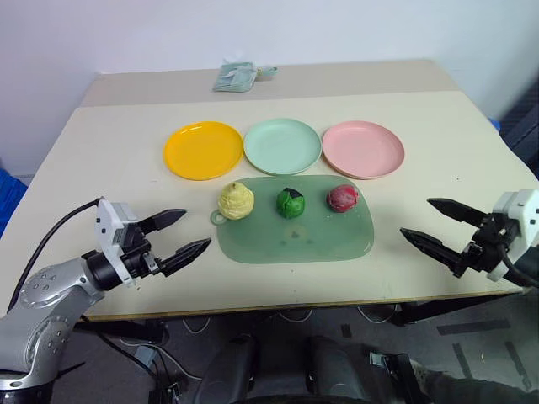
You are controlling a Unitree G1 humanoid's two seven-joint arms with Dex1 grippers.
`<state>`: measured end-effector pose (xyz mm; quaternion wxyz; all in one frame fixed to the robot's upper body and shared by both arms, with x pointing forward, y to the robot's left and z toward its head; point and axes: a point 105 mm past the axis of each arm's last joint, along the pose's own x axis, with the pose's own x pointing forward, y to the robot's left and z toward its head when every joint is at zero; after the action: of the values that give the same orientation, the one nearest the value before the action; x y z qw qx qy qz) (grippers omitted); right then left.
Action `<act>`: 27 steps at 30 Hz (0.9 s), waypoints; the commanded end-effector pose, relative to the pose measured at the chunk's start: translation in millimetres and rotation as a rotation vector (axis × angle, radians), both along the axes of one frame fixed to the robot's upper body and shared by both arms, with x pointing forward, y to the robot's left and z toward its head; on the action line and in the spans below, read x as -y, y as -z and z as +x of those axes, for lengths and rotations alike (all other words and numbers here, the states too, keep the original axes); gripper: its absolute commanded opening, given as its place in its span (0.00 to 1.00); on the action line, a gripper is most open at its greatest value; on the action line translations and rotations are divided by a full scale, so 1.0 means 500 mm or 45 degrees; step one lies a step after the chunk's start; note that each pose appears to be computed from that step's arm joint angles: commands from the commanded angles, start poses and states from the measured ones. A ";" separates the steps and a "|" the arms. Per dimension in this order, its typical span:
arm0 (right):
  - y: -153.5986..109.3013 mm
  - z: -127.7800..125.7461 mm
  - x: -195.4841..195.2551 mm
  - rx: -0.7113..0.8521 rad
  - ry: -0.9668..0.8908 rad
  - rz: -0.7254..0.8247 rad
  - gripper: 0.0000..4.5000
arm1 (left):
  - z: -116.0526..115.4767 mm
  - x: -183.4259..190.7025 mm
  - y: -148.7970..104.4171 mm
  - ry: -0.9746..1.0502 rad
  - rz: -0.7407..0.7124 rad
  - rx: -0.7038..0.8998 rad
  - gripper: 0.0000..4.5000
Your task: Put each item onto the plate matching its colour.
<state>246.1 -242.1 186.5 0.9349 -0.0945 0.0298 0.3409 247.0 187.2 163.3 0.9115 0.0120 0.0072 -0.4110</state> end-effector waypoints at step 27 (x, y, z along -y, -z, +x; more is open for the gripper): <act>-0.023 0.044 -0.164 0.175 -0.555 -0.084 0.98 | 0.184 0.118 0.040 -0.409 0.001 -0.143 1.00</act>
<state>270.8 -167.3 184.8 0.8420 -0.1405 -0.0146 0.5206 333.6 130.9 131.5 0.9603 -0.0264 0.0887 -0.2633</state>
